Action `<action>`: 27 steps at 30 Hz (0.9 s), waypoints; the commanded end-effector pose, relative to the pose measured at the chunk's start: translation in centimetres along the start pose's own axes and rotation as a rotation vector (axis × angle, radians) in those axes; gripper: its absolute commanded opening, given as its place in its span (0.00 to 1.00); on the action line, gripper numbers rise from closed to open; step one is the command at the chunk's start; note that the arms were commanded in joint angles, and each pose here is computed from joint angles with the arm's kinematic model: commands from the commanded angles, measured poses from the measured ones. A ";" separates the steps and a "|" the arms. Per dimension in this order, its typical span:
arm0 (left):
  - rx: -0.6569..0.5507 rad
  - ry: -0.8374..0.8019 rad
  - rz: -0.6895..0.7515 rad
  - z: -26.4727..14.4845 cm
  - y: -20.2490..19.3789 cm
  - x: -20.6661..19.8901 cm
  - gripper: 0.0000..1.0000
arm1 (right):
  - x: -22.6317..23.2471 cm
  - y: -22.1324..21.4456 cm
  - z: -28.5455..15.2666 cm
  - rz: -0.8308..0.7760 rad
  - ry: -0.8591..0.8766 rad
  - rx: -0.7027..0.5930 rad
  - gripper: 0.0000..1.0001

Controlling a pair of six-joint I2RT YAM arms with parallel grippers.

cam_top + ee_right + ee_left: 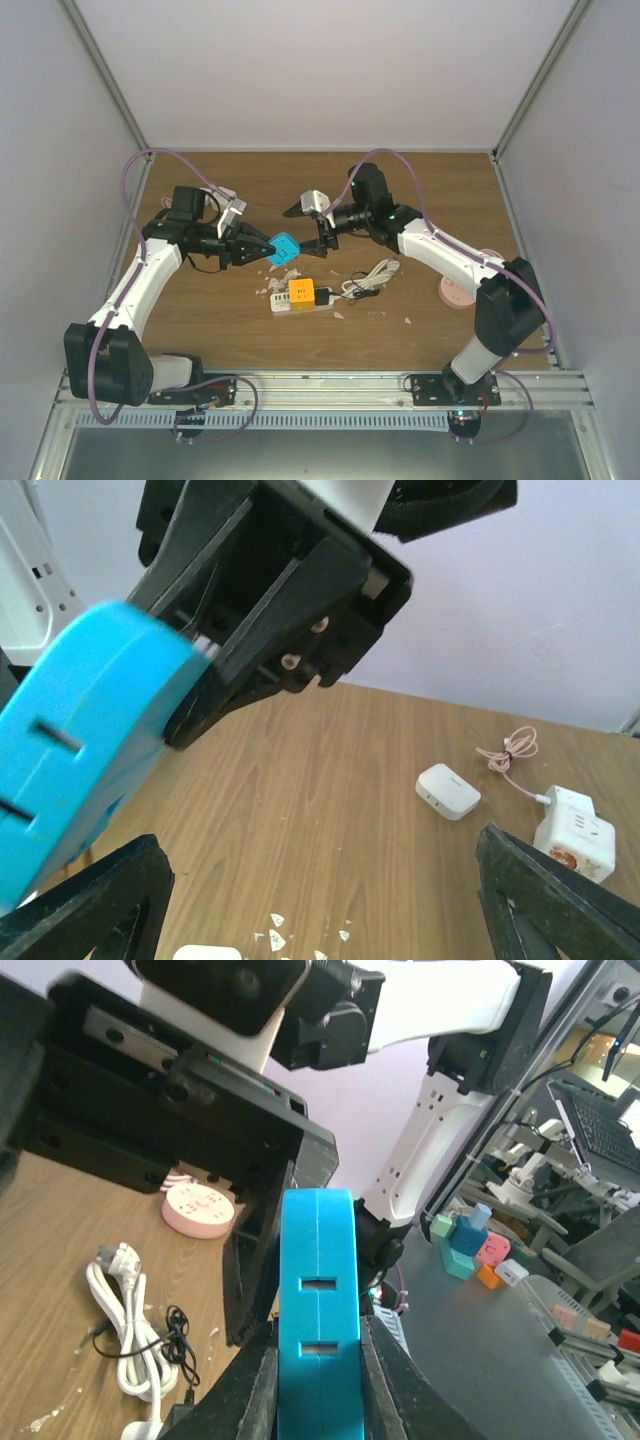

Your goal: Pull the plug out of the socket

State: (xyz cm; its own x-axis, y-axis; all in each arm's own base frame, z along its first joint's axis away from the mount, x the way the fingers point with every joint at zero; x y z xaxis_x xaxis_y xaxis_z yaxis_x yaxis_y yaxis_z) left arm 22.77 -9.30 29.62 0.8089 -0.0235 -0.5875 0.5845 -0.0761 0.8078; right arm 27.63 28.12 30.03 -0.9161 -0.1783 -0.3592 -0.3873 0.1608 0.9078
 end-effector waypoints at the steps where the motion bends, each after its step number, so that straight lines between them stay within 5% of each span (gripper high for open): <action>1: -0.026 0.014 0.061 -0.7 1.1 -0.2 0.00 | 2.0 0.2 0.8 0.026 0.123 -0.048 0.84; 27: -0.004 0.075 0.051 -0.7 -0.5 0.6 0.00 | 0.0 2.3 1.0 -0.002 0.039 -0.005 0.77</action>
State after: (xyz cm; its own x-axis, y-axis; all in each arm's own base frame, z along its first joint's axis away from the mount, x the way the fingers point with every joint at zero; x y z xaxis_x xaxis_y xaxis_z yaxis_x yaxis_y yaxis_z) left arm 23.33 -8.50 29.83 0.8545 0.0462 -0.5174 0.5194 -0.0633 0.8522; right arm 25.64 29.21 29.48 -0.9213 -0.2610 -0.2883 -0.3422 0.1917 0.9199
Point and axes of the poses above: each gripper's point midway between its finger pads, its own z axis out along the fingers, its own x axis along the line the jaws close on, y = z × x, the point moved 10 cm from there along -z, back along the fingers, and after that the axes turned 12 degrees about -z, right-handed, at the moved point
